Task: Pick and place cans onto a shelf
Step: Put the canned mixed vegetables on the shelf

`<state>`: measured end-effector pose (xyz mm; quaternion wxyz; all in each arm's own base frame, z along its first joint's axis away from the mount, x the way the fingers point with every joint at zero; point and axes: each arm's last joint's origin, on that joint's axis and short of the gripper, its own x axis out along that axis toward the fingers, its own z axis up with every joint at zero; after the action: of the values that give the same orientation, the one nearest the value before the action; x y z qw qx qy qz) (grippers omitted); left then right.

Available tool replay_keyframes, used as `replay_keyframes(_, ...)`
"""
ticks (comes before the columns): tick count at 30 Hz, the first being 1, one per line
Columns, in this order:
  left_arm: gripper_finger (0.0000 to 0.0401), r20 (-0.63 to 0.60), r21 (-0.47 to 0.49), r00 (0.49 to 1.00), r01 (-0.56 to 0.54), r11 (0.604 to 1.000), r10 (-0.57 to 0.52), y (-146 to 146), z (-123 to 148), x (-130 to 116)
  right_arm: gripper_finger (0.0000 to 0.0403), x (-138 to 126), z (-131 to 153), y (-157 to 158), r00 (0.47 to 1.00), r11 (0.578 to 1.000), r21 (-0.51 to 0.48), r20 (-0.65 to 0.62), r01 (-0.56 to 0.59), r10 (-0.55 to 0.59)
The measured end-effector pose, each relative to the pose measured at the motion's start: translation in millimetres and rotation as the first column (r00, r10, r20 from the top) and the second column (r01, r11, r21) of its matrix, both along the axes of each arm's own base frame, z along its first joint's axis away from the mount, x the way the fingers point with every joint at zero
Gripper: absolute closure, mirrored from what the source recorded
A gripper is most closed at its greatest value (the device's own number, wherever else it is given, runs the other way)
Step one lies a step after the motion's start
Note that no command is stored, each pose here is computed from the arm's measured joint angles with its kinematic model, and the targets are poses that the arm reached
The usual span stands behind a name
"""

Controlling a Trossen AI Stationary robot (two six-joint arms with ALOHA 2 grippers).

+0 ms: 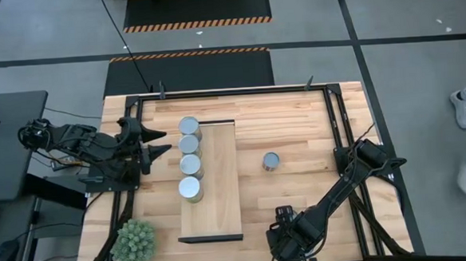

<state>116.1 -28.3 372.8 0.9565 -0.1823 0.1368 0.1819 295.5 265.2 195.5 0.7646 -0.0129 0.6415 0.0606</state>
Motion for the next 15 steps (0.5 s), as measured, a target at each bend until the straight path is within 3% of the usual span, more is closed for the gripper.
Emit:
replay_keyframes(7,0.0147,-0.003,-0.003,1.0,0.007,1.0,-0.007,-0.2,-0.3,-0.1,0.0108,2.6,0.1,-3.6,1.0,1.0,0.003,-0.01,-0.011,0.011)
replay_keyframes(15,0.0147,-0.007,-0.017,0.999,0.035,0.999,-0.035,-1.1,-0.4,0.1,0.0108,9.0,11.9,-18.6,0.994,0.992,0.058,-0.037,0.108,-0.106)
